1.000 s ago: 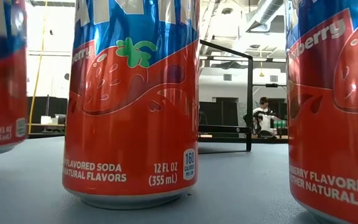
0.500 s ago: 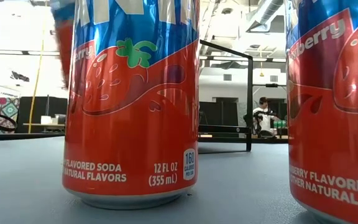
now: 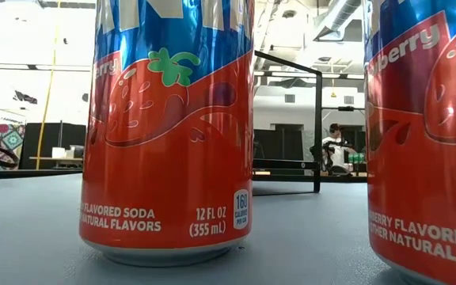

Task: Place canned beverage on shelf
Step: Put the left red soda can on the shelf

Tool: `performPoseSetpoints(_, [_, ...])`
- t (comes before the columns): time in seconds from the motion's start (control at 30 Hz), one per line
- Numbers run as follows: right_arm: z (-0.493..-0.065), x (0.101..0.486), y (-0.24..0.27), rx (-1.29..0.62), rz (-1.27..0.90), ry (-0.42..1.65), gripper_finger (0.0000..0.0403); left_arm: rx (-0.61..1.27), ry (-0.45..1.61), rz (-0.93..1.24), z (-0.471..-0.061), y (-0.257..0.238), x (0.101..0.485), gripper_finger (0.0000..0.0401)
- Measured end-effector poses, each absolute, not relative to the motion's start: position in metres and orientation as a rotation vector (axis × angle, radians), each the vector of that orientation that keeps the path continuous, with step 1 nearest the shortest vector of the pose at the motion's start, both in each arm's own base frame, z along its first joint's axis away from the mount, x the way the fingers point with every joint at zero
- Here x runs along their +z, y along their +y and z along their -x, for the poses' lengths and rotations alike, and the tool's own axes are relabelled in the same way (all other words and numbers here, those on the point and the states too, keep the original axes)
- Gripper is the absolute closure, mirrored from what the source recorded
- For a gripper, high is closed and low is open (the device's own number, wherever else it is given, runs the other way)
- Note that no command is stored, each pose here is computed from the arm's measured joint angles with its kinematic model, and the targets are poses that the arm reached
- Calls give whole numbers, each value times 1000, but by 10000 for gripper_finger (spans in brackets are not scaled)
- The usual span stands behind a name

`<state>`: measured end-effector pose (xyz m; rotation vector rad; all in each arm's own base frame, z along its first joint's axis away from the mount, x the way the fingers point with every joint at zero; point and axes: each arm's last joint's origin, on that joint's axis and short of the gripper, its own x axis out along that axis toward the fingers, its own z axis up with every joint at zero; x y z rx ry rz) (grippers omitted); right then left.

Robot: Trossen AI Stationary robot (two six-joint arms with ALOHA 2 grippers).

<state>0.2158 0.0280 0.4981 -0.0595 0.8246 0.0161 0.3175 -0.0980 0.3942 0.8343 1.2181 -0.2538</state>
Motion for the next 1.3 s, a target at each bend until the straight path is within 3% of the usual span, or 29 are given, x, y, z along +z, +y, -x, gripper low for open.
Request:
performPoseSetpoints(0.33, [-225, 496, 29, 3, 47, 816, 344, -321, 1278, -1003, -330, -26, 396, 131])
performPoseSetpoints(0.57, [-228, 499, 29, 10, 60, 779, 344, -355, 1162, -933, -346, 24, 396, 130])
performPoseSetpoints(0.77, [-227, 498, 29, 39, 135, 792, 344, -418, 1122, -1061, -362, 31, 387, 130])
performPoseSetpoints(1.07, [-217, 501, 22, 40, 173, 786, 344, -527, 1227, -1075, -404, 34, 331, 130])
performPoseSetpoints(1.3, [-205, 507, 18, 27, 163, 766, 344, -535, 1260, -1084, -415, 35, 315, 130])
